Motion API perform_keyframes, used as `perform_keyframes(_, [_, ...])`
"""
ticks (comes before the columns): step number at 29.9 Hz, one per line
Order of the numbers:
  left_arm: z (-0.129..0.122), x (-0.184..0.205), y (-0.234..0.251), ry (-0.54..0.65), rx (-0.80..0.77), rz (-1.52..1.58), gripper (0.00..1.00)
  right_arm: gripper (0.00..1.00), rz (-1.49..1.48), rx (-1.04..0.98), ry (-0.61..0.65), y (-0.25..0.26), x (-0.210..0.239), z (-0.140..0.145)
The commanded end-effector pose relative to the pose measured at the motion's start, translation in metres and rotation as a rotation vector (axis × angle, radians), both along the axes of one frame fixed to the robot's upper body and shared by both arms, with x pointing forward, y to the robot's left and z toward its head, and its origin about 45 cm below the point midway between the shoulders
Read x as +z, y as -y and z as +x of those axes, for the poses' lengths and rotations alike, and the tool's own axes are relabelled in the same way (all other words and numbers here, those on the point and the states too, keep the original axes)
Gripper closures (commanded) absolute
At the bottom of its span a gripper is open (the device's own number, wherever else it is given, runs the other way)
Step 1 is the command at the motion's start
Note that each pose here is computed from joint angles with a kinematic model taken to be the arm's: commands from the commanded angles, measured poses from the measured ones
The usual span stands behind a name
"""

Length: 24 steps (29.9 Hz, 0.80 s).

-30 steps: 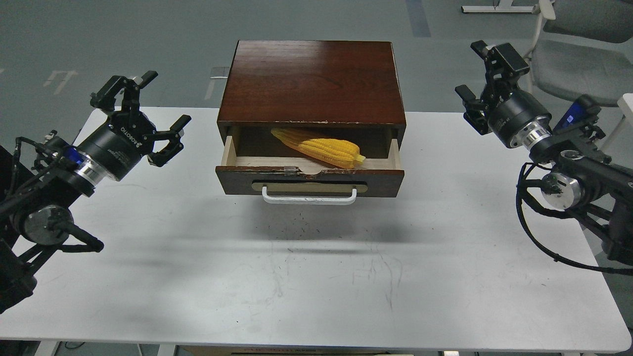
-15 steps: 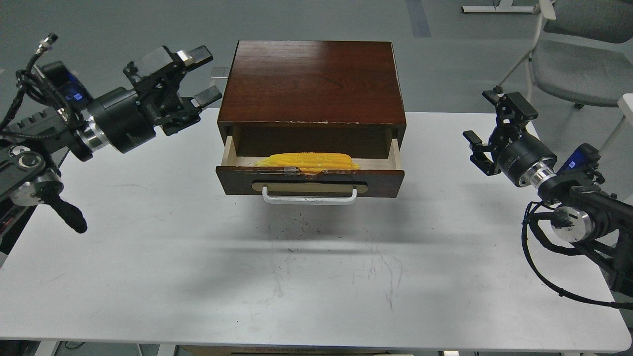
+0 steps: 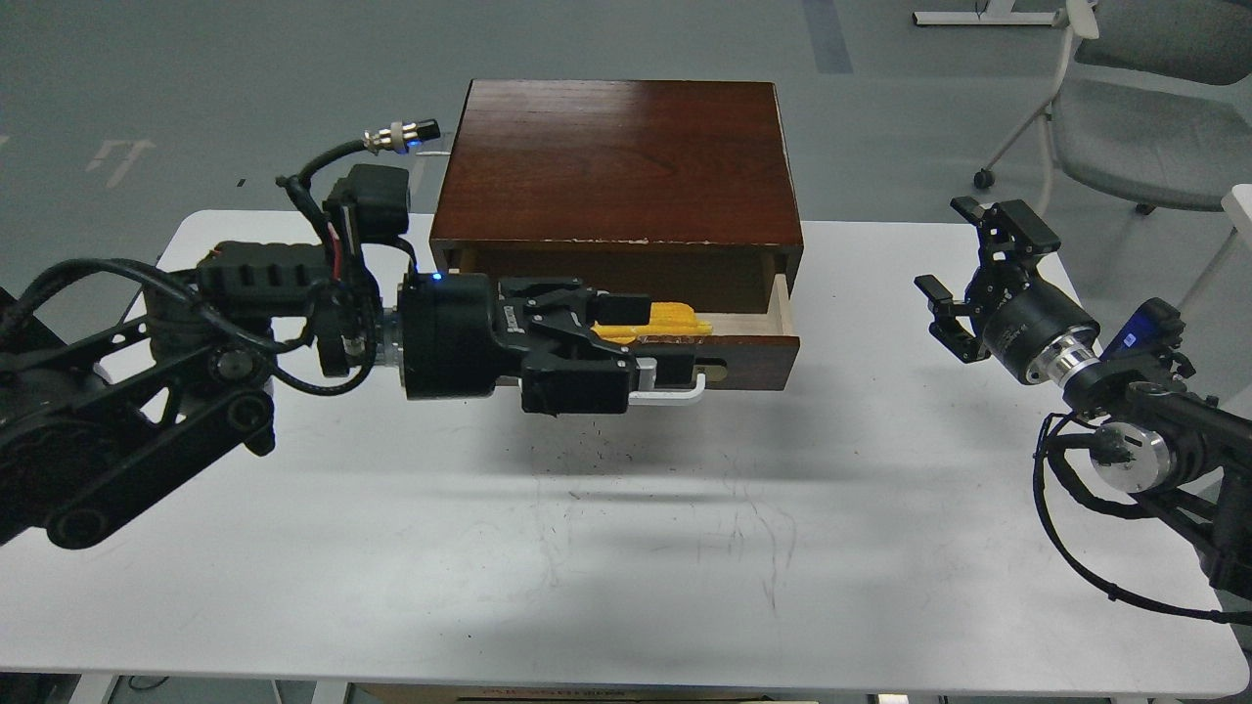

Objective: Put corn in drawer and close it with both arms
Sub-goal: 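Swing the left gripper to the drawer front and push it inward, then push the drawer front with the left gripper toward the box until shut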

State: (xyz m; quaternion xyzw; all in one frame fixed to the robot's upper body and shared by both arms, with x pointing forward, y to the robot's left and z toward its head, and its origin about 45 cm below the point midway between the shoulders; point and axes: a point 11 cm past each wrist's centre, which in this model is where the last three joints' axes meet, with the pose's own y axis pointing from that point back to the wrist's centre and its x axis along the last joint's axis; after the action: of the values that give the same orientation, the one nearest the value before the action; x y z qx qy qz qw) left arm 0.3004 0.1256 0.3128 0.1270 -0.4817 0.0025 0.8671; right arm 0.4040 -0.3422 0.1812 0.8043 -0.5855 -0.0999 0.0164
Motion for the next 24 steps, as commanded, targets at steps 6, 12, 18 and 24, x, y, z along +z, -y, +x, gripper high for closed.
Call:
perform_keyframes(6, [-0.03, -0.059, 0.009, -0.155, -0.052, 0.064, 1.0, 0.0, 0.001, -0.004, -0.013, 0.002, -0.005, -0.004])
perform_keyframes(12, [-0.026, -0.094, -0.012, -0.3, 0.068, 0.068, 1.0, 0.0, 0.002, -0.005, -0.013, 0.002, -0.006, -0.004])
perform_keyframes(18, [-0.004, -0.11, -0.032, -0.466, 0.248, 0.03, 1.0, 0.0, 0.001, -0.006, -0.015, 0.002, -0.006, -0.005])
perform_keyframes(24, [0.009, -0.122, -0.048, -0.52, 0.329, 0.023, 1.0, 0.0, 0.0, -0.009, -0.022, 0.004, -0.009, -0.007])
